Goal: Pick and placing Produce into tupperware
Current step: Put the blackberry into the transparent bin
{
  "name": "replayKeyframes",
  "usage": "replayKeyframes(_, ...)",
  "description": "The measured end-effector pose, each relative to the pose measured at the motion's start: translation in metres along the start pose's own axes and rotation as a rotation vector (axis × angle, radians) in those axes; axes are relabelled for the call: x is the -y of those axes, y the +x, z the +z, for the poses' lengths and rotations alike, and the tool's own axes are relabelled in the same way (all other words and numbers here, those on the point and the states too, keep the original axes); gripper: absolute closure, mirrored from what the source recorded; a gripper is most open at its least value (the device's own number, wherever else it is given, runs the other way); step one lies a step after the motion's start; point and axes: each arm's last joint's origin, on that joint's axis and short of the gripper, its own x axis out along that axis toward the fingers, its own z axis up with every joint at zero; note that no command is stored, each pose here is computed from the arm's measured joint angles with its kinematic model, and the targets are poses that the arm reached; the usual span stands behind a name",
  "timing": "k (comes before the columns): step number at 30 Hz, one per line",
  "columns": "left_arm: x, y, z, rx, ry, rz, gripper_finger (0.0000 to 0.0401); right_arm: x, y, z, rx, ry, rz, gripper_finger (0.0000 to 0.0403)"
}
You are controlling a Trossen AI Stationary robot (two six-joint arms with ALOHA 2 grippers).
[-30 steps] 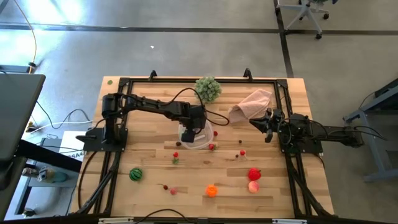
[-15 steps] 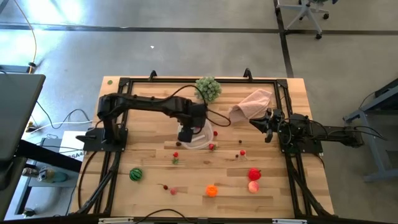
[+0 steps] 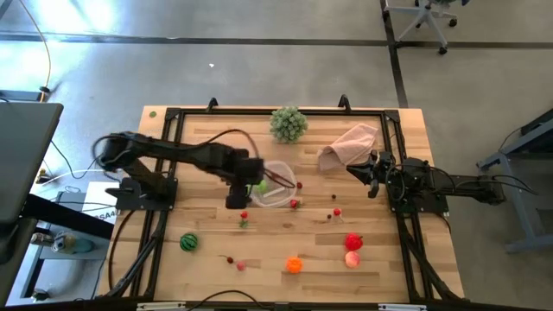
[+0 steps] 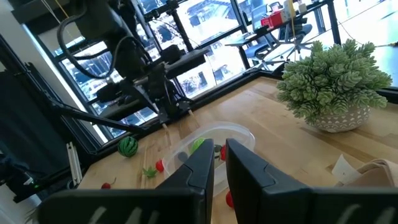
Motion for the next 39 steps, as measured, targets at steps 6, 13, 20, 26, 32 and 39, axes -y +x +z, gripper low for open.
replayKeyframes(6, 0.011, 0.016, -0.055, 0.276, -0.111, 0.030, 0.0267, 0.000, 0.000, 0.000, -0.001, 0.000, 0.000, 0.0373)
replayKeyframes(13, 0.021, 0.058, -0.111, 0.494, -0.226, 0.040, 0.0266, 0.000, 0.000, 0.000, 0.000, 0.000, 0.000, 0.0373)
replayKeyframes(20, 0.022, 0.089, -0.133, 0.592, -0.273, 0.005, 0.0265, 0.000, 0.000, 0.000, 0.000, 0.000, 0.000, 0.0373)
replayKeyframes(26, 0.026, 0.099, -0.139, 0.625, -0.209, -0.084, 0.0265, 0.000, 0.000, 0.000, 0.000, 0.000, 0.000, 0.0373)
replayKeyframes(32, 0.027, 0.112, -0.137, 0.597, -0.173, -0.053, 0.0265, 0.000, 0.000, 0.000, 0.000, 0.000, 0.000, 0.0373)
replayKeyframes(39, 0.029, 0.127, -0.132, 0.590, -0.152, -0.017, 0.0265, 0.000, 0.000, 0.000, 0.000, 0.000, 0.000, 0.0373)
